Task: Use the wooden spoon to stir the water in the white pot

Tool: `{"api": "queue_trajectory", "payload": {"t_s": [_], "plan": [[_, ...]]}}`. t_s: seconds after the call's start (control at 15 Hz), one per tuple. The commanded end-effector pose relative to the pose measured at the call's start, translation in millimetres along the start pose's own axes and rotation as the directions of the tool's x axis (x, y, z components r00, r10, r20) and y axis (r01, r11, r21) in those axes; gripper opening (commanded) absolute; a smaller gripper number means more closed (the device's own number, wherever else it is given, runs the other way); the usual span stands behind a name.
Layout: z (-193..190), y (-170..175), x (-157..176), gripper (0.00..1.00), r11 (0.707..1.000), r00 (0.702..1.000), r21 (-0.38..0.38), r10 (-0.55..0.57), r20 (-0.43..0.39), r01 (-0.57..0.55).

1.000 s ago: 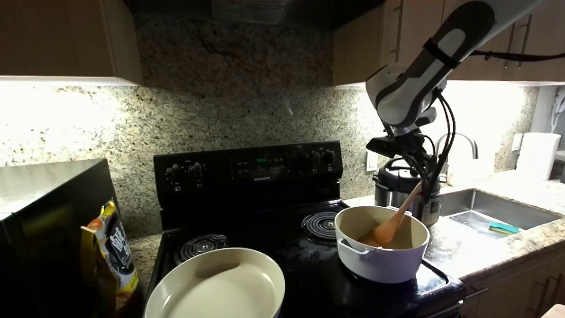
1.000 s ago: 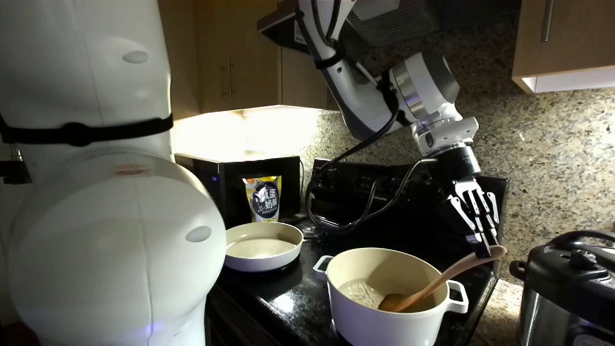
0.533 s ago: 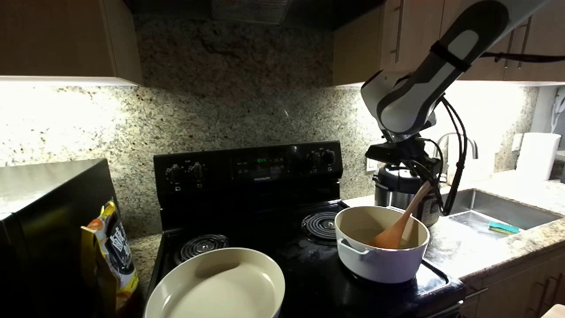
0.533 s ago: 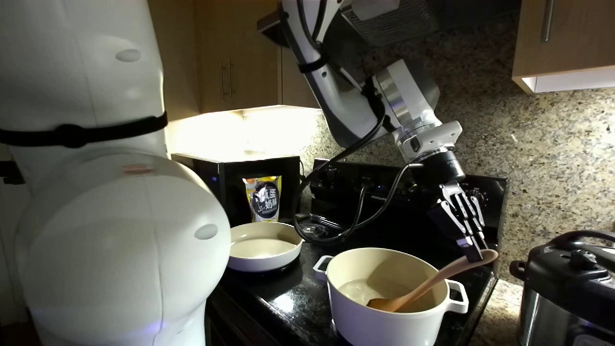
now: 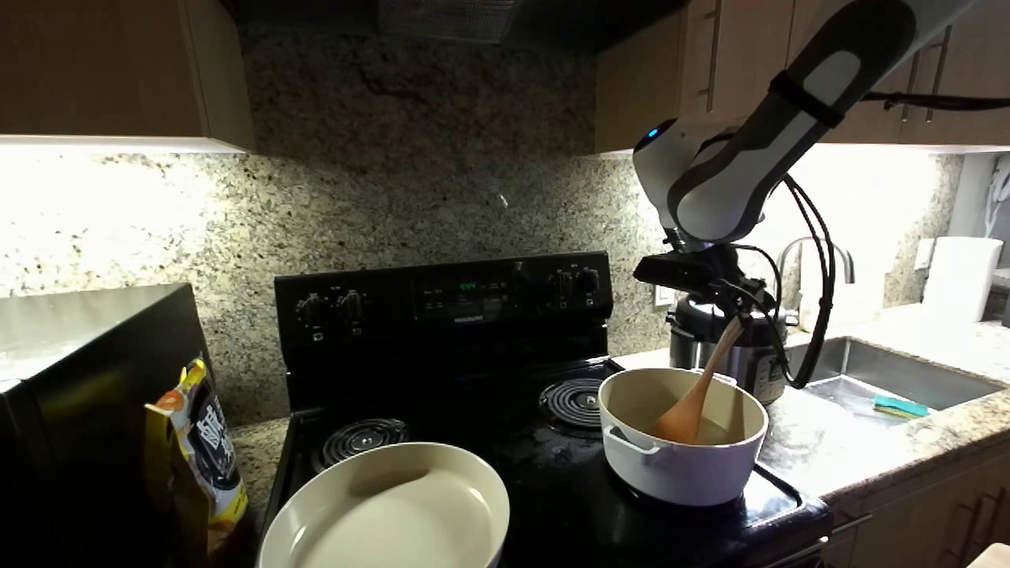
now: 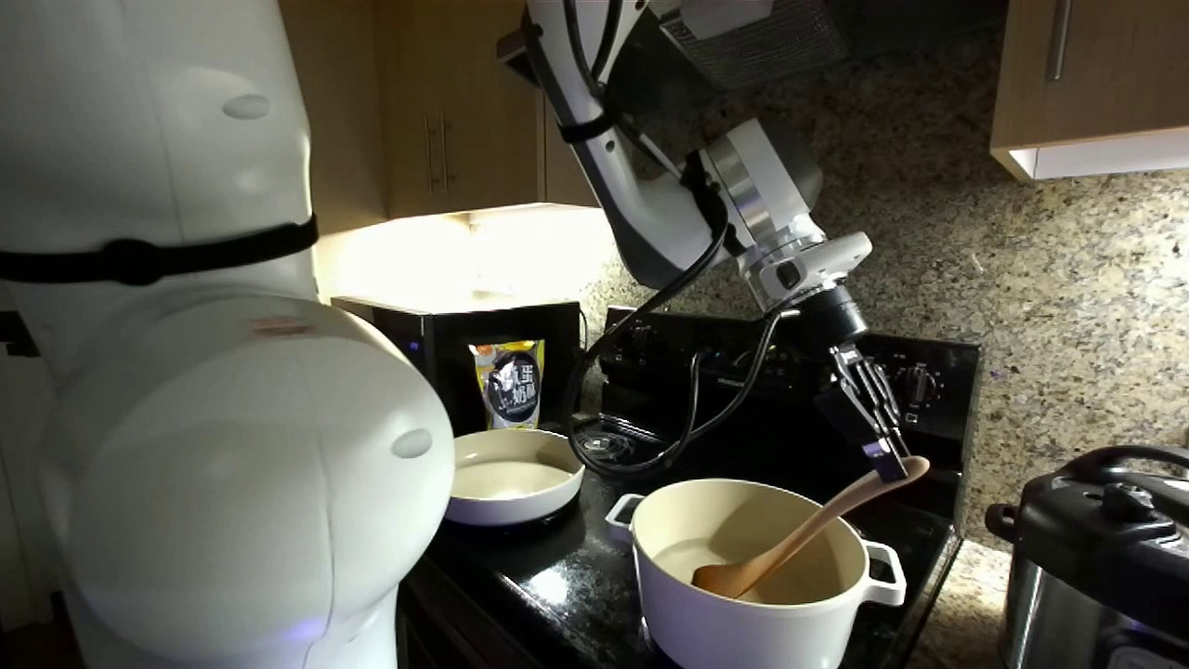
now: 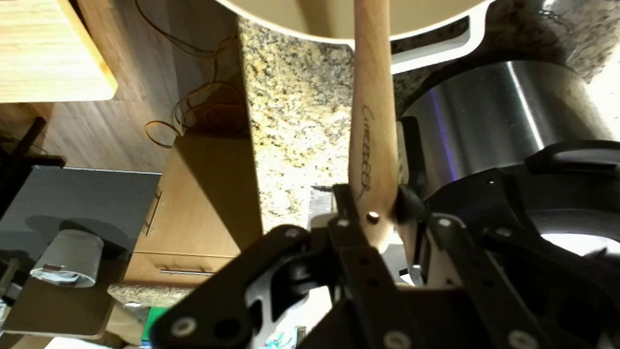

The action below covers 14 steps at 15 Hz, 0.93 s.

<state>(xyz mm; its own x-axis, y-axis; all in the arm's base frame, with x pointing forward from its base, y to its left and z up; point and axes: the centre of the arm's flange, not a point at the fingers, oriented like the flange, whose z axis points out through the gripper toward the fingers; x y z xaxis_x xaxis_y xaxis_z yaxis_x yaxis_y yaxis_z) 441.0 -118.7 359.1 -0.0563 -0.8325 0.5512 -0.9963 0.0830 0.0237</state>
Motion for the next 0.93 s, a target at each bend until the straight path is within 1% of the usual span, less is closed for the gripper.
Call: {"api": "queue_trajectory", "payload": {"t_s": [0.0, 0.13, 0.33, 0.53, 0.73, 0.87], "plan": [[-4.9, -11.3, 11.8, 0.1, 0.997, 0.998, 0.073, -0.028, 0.056, 0.024], [-3.8, -16.8, 17.0, 0.1, 0.997, 0.998, 0.076, -0.009, 0.056, 0.005], [3.1, -15.8, 25.4, 0.1, 0.999, 0.999, 0.045, 0.023, 0.033, -0.025], [16.0, -0.8, 36.0, 0.1, 0.999, 0.999, 0.01, 0.042, 0.011, -0.042], [26.7, 15.1, 42.0, 0.1, 1.0, 1.0, -0.015, 0.025, 0.005, -0.025], [32.2, 23.1, 37.8, 0.1, 1.0, 1.0, -0.021, -0.011, 0.007, 0.011]]}}
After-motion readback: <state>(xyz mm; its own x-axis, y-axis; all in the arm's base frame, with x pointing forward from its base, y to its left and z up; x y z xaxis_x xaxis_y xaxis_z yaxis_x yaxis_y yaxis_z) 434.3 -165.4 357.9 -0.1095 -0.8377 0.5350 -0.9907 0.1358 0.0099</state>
